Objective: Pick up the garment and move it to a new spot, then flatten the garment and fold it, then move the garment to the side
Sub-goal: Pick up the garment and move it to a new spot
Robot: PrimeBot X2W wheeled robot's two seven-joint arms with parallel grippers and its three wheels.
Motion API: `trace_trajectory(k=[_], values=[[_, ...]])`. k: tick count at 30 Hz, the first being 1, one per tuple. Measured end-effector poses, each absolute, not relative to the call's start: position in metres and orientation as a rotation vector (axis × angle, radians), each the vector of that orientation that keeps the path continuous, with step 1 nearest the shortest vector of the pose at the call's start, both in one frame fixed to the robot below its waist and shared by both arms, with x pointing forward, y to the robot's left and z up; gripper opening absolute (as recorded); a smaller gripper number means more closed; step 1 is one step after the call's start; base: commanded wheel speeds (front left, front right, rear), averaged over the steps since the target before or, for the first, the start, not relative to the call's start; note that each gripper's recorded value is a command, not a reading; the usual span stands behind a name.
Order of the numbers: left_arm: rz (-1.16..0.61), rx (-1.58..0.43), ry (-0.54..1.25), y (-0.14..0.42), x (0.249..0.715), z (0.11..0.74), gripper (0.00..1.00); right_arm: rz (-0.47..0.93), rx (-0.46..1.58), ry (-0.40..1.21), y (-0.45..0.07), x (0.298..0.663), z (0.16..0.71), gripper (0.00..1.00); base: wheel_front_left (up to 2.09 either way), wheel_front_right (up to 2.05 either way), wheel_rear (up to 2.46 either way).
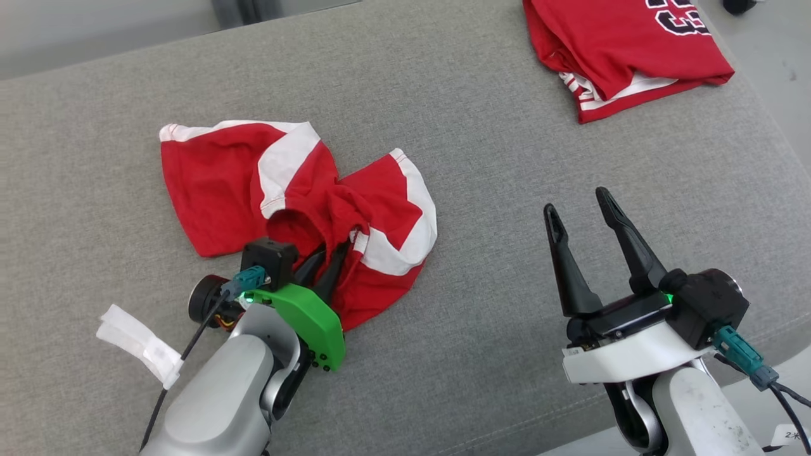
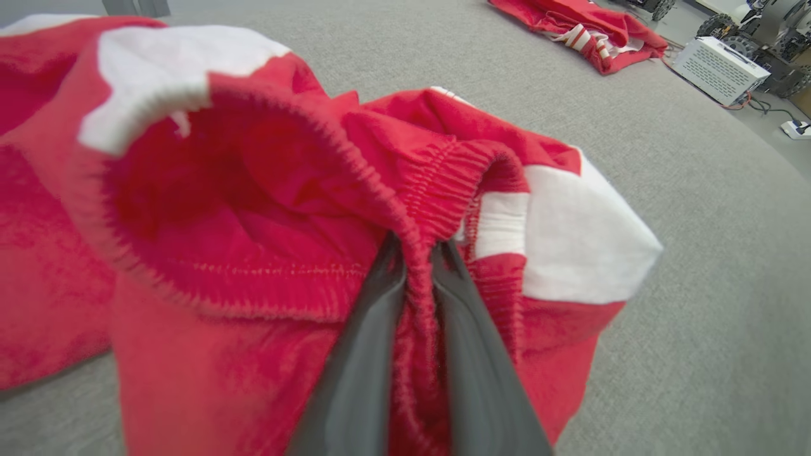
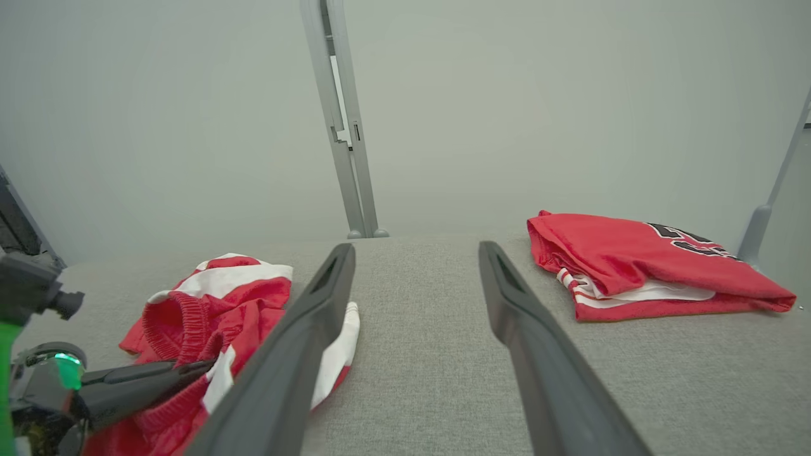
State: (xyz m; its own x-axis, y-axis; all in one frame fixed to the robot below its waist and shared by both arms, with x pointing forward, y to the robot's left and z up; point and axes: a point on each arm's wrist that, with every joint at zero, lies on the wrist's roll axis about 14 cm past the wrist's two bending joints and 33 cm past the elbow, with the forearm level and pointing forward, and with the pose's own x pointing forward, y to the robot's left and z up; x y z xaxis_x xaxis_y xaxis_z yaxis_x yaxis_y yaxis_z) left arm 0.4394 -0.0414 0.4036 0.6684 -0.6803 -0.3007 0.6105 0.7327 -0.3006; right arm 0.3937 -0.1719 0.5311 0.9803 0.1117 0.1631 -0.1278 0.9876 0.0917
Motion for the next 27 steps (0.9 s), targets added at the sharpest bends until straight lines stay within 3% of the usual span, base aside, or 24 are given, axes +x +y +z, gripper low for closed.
trace_trajectory(k=[1,13,27], values=[[-0.724,-0.179,0.392,-0.04,0.44,0.406,1.0,0.126,0.103,-0.162,-0.17,0.394,0.532,1.0,0.0,0.0,0.0],[-0.481,-0.205,0.146,0.019,0.442,0.464,1.0,0.194,0.129,-0.188,-0.147,0.373,0.543,1.0,0.0,0.0,0.0],[-0.138,-0.234,-0.081,0.122,0.372,0.519,1.0,0.268,0.149,-0.245,-0.122,0.352,0.562,1.0,0.0,0.0,0.0]])
